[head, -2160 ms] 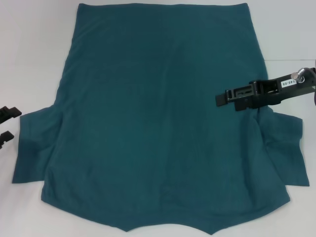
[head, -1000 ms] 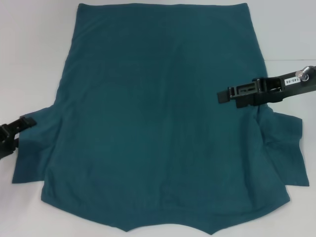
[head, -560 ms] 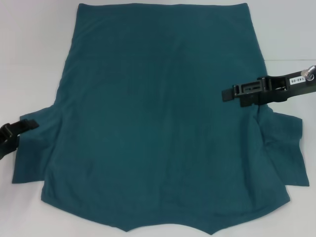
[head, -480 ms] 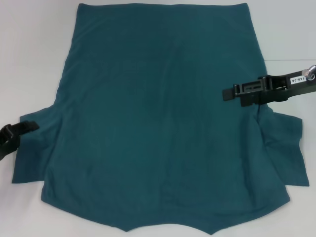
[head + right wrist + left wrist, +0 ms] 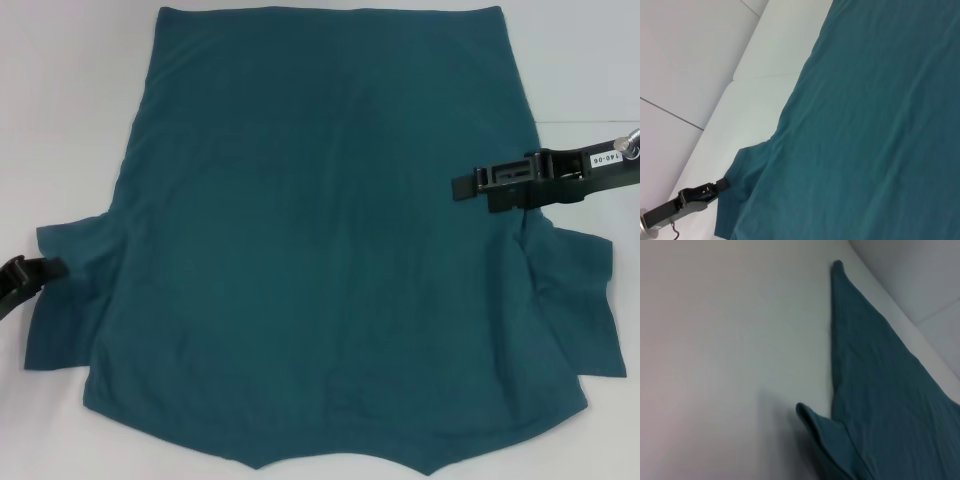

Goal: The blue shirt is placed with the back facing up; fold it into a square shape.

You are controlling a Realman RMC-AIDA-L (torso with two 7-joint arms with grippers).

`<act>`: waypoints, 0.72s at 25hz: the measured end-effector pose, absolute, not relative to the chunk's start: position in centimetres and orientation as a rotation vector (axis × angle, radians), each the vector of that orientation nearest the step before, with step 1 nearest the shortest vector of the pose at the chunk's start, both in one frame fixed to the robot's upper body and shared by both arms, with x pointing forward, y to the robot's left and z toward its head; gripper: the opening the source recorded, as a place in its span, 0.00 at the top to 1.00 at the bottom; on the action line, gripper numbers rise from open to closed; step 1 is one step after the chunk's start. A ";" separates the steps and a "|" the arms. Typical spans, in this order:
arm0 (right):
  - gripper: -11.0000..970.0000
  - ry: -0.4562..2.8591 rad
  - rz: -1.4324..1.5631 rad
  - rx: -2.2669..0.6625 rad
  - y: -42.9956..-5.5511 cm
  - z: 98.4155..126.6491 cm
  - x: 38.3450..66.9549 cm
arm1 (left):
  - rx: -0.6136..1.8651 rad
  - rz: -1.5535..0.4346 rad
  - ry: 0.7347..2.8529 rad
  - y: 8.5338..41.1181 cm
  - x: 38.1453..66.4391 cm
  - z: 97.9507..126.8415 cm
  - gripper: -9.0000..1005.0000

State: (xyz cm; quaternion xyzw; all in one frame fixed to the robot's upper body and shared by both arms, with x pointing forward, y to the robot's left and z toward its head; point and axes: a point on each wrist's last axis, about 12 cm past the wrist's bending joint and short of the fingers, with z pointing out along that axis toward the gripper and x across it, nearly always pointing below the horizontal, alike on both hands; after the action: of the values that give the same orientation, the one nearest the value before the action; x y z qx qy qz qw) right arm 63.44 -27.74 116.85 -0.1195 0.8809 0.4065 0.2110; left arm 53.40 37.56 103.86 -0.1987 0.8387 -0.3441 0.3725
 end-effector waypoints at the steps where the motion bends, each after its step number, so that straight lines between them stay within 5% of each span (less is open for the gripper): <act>1: 0.05 2.448 1.130 -0.332 -27.7 116.9 63.4 | -0.488 -0.878 2.153 37.5 53.4 103.9 0.76; 10: 0.05 2.446 1.134 -0.336 -27.8 117.0 63.4 | -0.246 -0.765 2.198 37.4 54.8 105.7 0.99; 18: 0.05 2.445 1.145 -0.336 -27.9 117.1 63.3 | -0.060 -0.593 2.277 37.5 57.1 107.4 0.99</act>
State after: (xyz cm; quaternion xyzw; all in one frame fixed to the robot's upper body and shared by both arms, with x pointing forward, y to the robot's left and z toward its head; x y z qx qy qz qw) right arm 63.30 -27.86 117.06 -0.1207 0.8789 0.4115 0.2089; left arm 57.10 37.54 107.41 -0.0236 0.8933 -0.2328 0.3838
